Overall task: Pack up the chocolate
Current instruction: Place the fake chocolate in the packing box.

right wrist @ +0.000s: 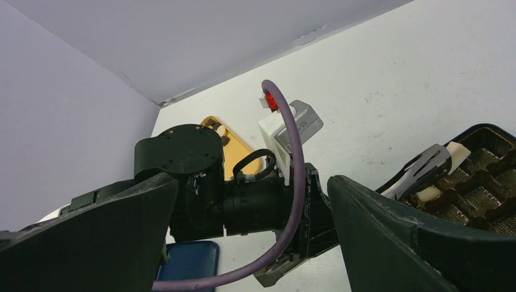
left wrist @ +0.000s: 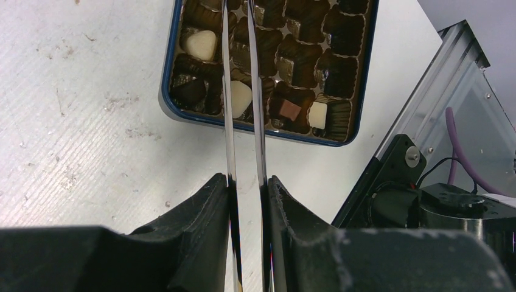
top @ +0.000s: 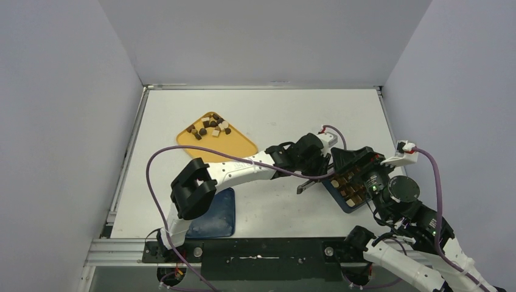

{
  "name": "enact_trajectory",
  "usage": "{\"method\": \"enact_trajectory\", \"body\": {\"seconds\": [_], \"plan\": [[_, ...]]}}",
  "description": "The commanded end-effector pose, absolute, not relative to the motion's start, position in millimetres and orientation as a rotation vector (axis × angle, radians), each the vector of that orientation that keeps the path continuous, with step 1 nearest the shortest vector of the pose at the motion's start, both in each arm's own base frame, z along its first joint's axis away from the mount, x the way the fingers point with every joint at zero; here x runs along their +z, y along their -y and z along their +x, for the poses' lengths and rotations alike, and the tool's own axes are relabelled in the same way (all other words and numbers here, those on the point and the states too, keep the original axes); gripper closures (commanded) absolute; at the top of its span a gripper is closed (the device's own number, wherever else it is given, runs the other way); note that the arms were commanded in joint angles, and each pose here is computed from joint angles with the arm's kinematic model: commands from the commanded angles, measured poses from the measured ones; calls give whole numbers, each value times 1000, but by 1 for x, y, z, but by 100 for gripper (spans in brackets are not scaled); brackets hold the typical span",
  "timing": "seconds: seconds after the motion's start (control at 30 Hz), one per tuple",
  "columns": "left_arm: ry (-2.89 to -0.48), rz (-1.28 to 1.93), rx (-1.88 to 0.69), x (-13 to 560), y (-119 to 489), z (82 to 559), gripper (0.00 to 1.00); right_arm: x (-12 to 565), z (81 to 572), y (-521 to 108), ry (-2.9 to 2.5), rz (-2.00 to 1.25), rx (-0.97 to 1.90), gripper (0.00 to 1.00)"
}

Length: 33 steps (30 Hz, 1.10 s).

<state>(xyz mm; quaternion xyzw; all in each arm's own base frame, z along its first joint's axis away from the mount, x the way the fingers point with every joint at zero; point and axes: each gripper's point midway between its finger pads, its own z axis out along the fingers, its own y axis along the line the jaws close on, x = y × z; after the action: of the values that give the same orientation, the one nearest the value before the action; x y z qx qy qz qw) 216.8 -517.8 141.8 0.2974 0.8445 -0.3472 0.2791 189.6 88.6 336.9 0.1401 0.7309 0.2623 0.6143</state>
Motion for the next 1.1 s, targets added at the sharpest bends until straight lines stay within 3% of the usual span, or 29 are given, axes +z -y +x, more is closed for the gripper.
{"method": "enact_trajectory", "body": {"seconds": [0.0,1.07], "plan": [[-2159,799,-976,174,537,222,76,349,188,-80,-1642,350,605,0],[-2218,897,-866,156,520,191,70,347,189,-71,-1634,373,558,0]]}}
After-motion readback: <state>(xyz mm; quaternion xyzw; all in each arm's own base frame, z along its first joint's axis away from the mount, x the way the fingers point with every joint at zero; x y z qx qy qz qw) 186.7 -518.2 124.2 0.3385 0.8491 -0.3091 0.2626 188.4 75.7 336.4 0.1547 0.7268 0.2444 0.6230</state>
